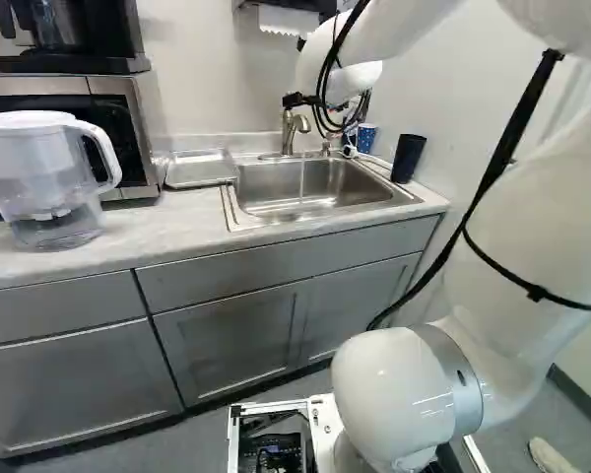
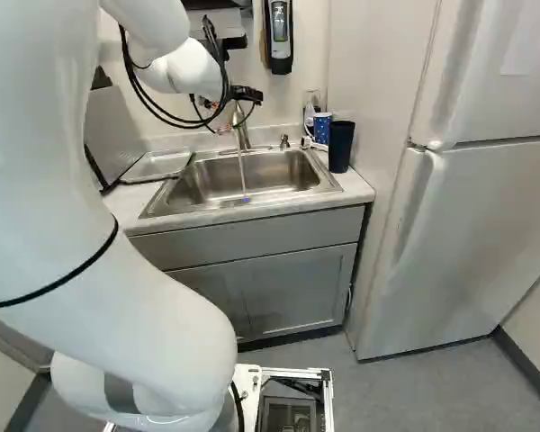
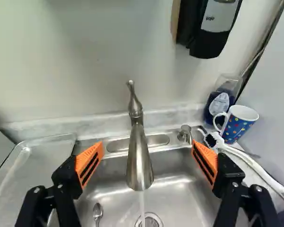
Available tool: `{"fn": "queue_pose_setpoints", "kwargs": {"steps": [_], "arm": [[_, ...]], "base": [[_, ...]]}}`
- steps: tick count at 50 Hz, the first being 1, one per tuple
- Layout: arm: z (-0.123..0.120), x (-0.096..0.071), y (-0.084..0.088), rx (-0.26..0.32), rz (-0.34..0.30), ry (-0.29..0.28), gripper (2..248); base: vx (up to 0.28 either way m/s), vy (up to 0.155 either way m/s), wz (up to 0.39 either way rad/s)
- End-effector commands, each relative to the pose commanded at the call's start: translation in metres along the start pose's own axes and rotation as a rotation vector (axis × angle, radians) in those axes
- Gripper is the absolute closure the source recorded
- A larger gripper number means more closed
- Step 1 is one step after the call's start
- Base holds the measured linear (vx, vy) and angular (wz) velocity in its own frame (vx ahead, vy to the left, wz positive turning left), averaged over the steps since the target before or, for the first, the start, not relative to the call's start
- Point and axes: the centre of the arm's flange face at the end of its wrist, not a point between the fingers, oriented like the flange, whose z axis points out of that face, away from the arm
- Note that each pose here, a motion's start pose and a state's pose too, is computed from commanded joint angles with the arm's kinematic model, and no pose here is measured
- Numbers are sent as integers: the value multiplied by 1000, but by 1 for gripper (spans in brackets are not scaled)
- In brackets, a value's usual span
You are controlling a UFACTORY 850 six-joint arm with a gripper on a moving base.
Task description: Rinse the cup and place it in the tray
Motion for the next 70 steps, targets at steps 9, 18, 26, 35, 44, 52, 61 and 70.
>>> {"fn": "queue_pose_setpoints", "kwargs": {"steps": [9, 18, 26, 35, 44, 52, 61, 70], "arm": [[-11, -12, -3, 6, -2, -85, 3], [-16, -22, -4, 8, -4, -178, 3], [-20, -31, -5, 9, -5, -262, 3], [-24, -40, -5, 10, -6, -358, 3], [-28, -47, -5, 10, -7, -451, 3], [-31, -54, -5, 9, -7, -535, 3], [-36, -61, -5, 9, -7, -629, 3], [-36, -61, -5, 9, -7, -634, 3]], "base": [[0, 0, 0], [0, 0, 0], [0, 0, 0], [0, 0, 0], [0, 0, 0], [0, 0, 0], [0, 0, 0], [0, 0, 0]]}}
